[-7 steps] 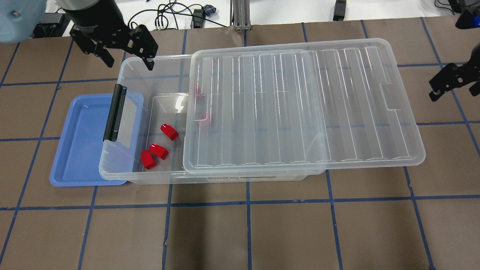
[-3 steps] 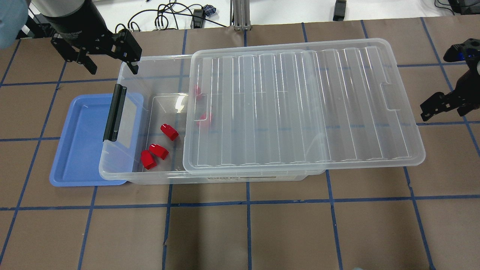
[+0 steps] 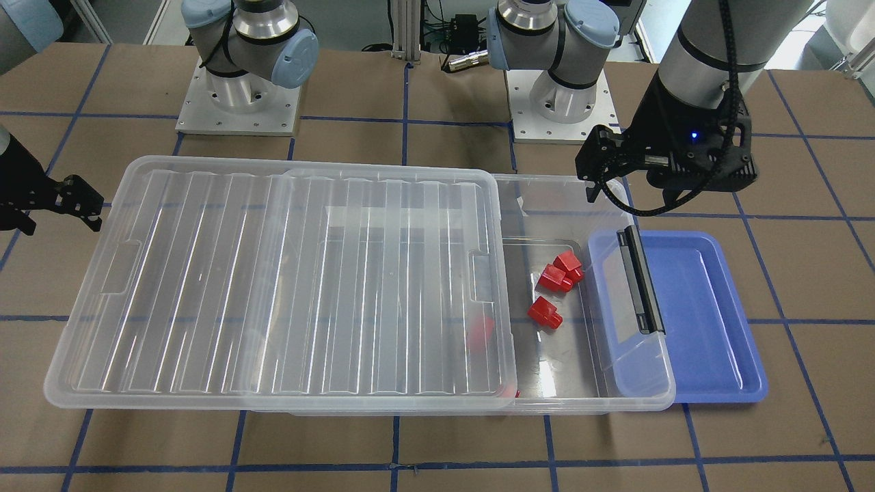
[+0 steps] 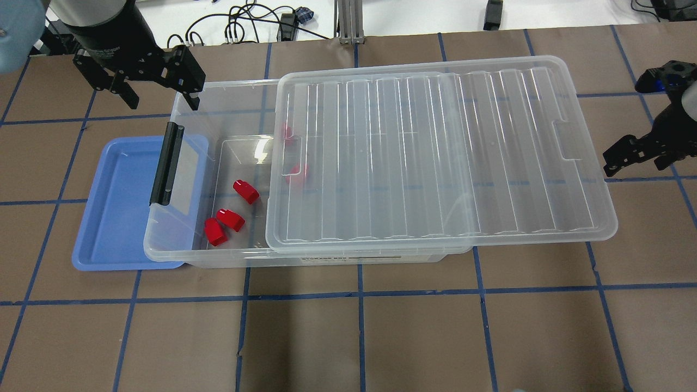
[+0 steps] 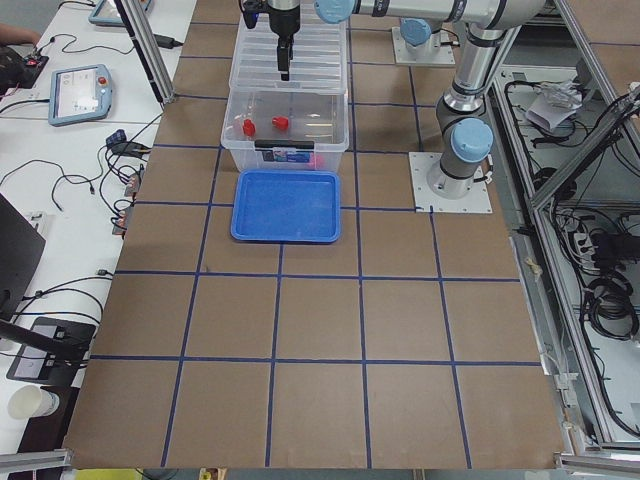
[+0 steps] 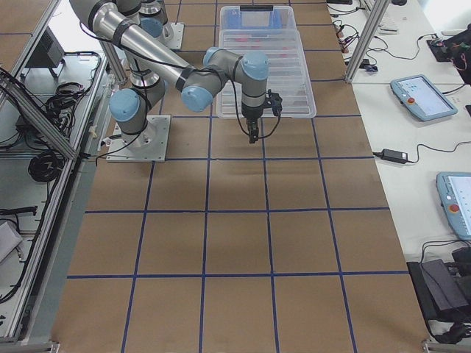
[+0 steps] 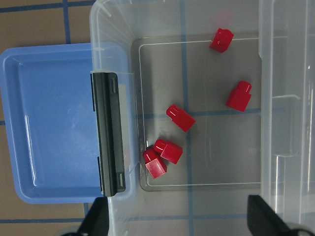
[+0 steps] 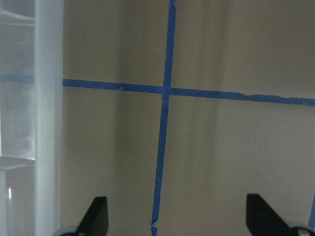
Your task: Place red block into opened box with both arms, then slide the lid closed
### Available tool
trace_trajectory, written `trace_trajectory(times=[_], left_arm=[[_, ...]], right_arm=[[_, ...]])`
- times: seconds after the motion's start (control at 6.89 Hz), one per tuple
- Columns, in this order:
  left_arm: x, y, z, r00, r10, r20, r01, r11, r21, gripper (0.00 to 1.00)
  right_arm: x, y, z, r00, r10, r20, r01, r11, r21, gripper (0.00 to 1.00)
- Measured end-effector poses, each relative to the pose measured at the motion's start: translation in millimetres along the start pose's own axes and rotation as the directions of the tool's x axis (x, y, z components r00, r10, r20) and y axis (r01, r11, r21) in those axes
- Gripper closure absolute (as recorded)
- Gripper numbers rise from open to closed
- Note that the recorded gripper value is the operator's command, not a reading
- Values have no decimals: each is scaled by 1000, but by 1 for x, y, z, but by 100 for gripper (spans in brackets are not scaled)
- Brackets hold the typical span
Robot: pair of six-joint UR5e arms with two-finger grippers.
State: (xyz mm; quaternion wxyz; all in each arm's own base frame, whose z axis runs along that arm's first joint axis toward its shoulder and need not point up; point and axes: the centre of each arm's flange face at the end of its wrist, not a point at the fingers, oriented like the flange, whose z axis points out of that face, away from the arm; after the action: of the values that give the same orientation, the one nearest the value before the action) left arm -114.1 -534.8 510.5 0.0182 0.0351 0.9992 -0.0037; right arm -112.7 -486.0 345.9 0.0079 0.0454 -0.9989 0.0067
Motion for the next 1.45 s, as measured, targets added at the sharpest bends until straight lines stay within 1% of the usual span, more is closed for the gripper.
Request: trace_trajectory(times=[0.15,0.29,0.44,0.58,1.02,1.45], left_arm=[[8,0,0,1000,21,3,-21,1000,0,0],[13,2,-3,999,34,8,-34,999,4,0],[15,3,-4,999,39,10,-39,999,7,0],[15,4,-4,999,40,11,-40,999,7,0],[16,6,-3,999,41,11,-41,999,5,0],[16,7,-3,999,42,11,-42,999,5,0]], right_arm=[[-6,-3,0,1000,-5,1,5,1000,5,0],[-17,-8,-2,1000,-10,2,10,1000,26,0],[-29,-16,-4,1000,-6,9,5,998,61,0],[-41,-23,-2,1000,5,20,-7,997,77,0],[-108,-41,6,998,40,41,-43,996,80,0],[-157,-47,7,1000,9,28,-11,996,87,0]])
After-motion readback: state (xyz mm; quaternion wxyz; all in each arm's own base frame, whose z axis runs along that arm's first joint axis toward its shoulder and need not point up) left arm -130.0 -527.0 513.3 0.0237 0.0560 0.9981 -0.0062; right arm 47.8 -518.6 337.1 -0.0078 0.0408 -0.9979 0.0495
